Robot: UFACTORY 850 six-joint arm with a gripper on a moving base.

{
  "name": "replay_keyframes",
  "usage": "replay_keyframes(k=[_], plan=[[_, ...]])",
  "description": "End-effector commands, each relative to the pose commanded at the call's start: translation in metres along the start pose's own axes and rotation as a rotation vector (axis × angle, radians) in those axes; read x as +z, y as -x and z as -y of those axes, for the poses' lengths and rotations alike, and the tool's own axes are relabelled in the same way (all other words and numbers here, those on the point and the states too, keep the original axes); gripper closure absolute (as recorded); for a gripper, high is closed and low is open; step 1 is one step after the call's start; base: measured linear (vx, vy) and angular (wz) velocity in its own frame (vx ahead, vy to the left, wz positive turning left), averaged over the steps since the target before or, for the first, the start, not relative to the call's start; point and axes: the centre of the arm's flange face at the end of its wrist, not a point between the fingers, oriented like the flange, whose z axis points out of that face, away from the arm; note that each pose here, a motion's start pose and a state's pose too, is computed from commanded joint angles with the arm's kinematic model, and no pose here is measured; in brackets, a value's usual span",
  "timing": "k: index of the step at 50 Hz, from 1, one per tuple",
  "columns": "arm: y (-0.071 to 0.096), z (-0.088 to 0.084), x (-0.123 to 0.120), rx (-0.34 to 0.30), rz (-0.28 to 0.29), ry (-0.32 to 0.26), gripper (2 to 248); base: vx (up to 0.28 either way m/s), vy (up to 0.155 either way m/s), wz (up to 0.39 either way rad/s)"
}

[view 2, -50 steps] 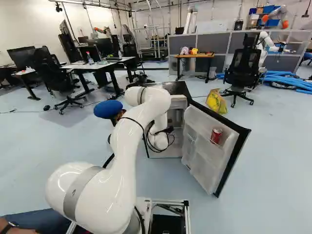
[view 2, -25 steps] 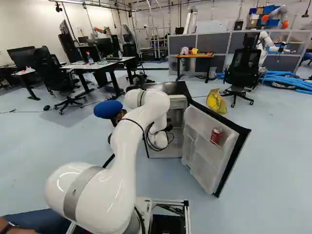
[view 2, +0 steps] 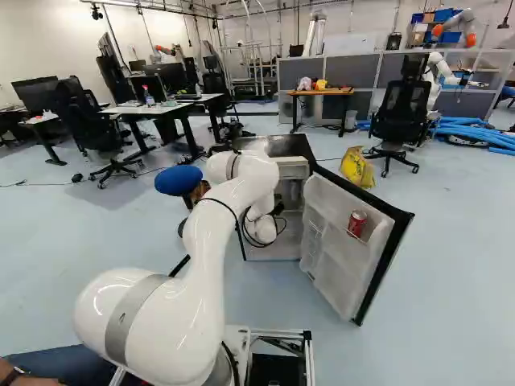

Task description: Grab a drink from the fridge

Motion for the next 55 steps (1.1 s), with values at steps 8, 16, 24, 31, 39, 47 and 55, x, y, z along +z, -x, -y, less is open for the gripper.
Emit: replay_keyframes(k=[8, 16, 24, 31, 39, 47, 55], plan=[[0.001, -0.001, 0.006, -0.004, -0.011, -0.001, 3, 0.000, 0.000, 0.000], [0.002, -0.001, 0.012, -0.008, -0.017, -0.001, 3, 0.000, 0.000, 0.000], [0.004, -0.002, 0.018, -0.012, -0.010, -0.001, 3, 0.000, 0.000, 0.000], [0.007, -0.003, 0.023, -0.015, 0.001, -0.001, 3, 0.000, 0.000, 0.000], [0.010, -0.003, 0.029, -0.019, 0.020, 0.000, 3, 0.000, 0.000, 0.000], [0.014, -0.004, 0.034, -0.022, 0.045, -0.001, 3, 0.000, 0.000, 0.000], [0.012, -0.004, 0.038, -0.026, 0.067, -0.001, 3, 0.000, 0.000, 0.000]])
